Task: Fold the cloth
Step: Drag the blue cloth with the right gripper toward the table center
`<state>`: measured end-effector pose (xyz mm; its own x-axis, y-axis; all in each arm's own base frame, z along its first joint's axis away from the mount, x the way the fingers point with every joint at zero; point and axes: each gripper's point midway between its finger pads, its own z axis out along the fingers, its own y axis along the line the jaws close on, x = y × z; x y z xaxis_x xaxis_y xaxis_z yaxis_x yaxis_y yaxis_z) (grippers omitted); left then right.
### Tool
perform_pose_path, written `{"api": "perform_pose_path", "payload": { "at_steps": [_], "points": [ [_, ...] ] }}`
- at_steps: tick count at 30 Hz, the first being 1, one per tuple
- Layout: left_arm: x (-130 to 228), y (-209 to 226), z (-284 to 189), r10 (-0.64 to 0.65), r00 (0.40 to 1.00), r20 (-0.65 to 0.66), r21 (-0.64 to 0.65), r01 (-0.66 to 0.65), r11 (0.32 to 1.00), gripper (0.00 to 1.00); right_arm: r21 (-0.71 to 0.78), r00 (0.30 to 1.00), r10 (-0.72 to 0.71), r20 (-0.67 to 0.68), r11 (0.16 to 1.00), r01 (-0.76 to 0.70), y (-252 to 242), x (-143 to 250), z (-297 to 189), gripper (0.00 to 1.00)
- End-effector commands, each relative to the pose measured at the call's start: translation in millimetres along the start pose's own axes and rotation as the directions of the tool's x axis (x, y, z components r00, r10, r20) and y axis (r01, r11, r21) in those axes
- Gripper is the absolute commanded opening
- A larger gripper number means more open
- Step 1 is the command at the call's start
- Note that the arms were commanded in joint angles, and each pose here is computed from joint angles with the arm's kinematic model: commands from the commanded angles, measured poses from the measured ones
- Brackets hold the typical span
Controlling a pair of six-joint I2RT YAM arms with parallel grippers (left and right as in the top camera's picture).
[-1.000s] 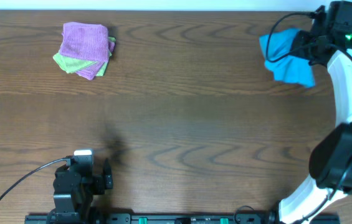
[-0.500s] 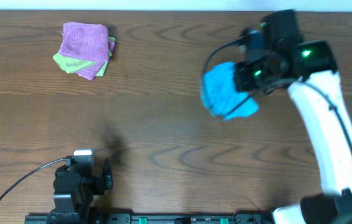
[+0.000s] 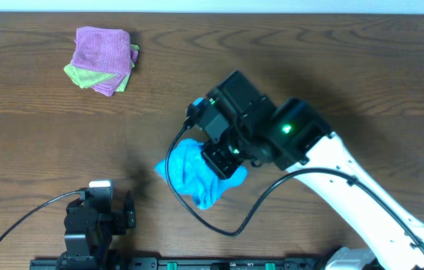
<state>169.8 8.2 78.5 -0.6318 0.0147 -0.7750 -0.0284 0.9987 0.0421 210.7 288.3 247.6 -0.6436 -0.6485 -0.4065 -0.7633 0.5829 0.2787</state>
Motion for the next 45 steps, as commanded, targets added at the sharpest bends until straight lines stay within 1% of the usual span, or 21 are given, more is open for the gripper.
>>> {"api": "perform_pose_path", "payload": {
  "at_steps": [1,5,7,8,9,10,11,12,13,15,16,18,20,23,25,26,29,33,36,40,45],
  "points": [
    [16,3,2,0.032,0.998,-0.06,-0.015,-0.033,0.999,0.95,-0.015,1.0,-0.01,-0.022,1.0,0.009,3,9,18,0.01],
    [16,3,2,0.032,0.998,-0.06,-0.015,-0.033,0.999,0.95,-0.01,1.0,-0.007,-0.004,1.0,0.007,-12,11,52,0.01],
    [16,3,2,0.032,0.998,-0.06,-0.015,-0.033,0.999,0.95,0.06,0.999,-0.006,0.036,0.998,0.003,-37,6,71,0.01],
    [16,3,2,0.032,0.998,-0.06,-0.015,-0.033,0.999,0.95,0.166,0.998,0.005,0.064,0.986,-0.016,-65,1,79,0.01],
    [16,3,2,0.033,0.998,-0.06,-0.017,-0.034,0.999,0.95,0.349,0.993,0.025,0.114,0.935,-0.064,-112,-7,79,0.01],
    [16,3,2,0.033,0.998,-0.06,-0.017,-0.034,0.999,0.95,0.474,0.986,0.041,0.163,0.873,-0.114,-146,-14,72,0.02],
    [16,3,2,0.033,0.998,-0.06,-0.017,-0.034,0.999,0.96,0.614,0.965,0.065,0.255,0.76,-0.213,-190,-24,54,0.06],
    [16,3,2,0.032,0.998,-0.06,-0.016,-0.033,0.999,0.95,0.677,0.936,0.081,0.343,0.67,-0.305,-221,-32,36,0.32],
    [16,3,2,0.033,0.998,-0.06,-0.016,-0.034,0.999,0.95,0.698,0.903,0.083,0.421,0.606,-0.381,-246,-40,18,0.48],
    [16,3,2,0.033,0.998,-0.06,-0.016,-0.034,0.999,0.96,0.683,0.854,0.086,0.513,0.562,-0.467,-275,-48,-7,0.95],
    [16,3,2,0.033,0.998,-0.06,-0.017,-0.034,0.999,0.95,0.68,0.838,0.095,0.537,0.54,-0.496,-287,-46,-20,0.99],
    [16,3,2,0.033,0.998,-0.06,-0.016,-0.034,0.999,0.95,0.68,0.83,0.118,0.545,0.518,-0.519,-297,-40,-33,0.99],
    [16,3,2,0.033,0.998,-0.06,-0.016,-0.034,0.999,0.95,0.672,0.839,0.144,0.525,0.534,-0.513,-296,-32,-34,0.99],
    [16,3,2,0.032,0.998,-0.059,-0.016,-0.033,0.999,0.95,0.606,0.866,0.192,0.462,0.644,-0.467,-276,-25,-16,0.99],
    [16,3,2,0.032,0.998,-0.059,-0.016,-0.033,0.999,0.95,0.5,0.886,0.235,0.4,0.754,-0.426,-254,-21,7,0.99],
    [16,3,2,0.032,0.998,-0.059,-0.016,-0.033,0.999,0.95,0.45,0.891,0.254,0.375,0.791,-0.415,-244,-19,15,0.99],
    [16,3,2,0.032,0.998,-0.059,-0.015,-0.033,0.999,0.95,0.317,0.891,0.325,0.316,0.849,-0.423,-220,-10,36,0.98],
    [16,3,2,0.032,0.998,-0.058,-0.015,-0.033,0.999,0.95,0.224,0.905,0.345,0.25,0.888,-0.401,-204,-4,60,0.89],
    [13,2,2,0.031,0.998,-0.048,-0.012,-0.032,0.999,0.95,0.174,0.92,0.33,0.209,0.914,-0.367,-192,-6,81,0.86],
    [13,-5,2,0.031,0.999,-0.045,0.031,-0.029,0.999,0.96,0.152,0.937,0.308,0.166,0.93,-0.333,-184,-10,116,0.85],
    [13,-8,2,0.031,0.999,-0.044,0.045,-0.029,0.999,0.96,0.143,0.956,0.273,0.106,0.947,-0.286,-167,-10,161,0.85]
  ]
}}
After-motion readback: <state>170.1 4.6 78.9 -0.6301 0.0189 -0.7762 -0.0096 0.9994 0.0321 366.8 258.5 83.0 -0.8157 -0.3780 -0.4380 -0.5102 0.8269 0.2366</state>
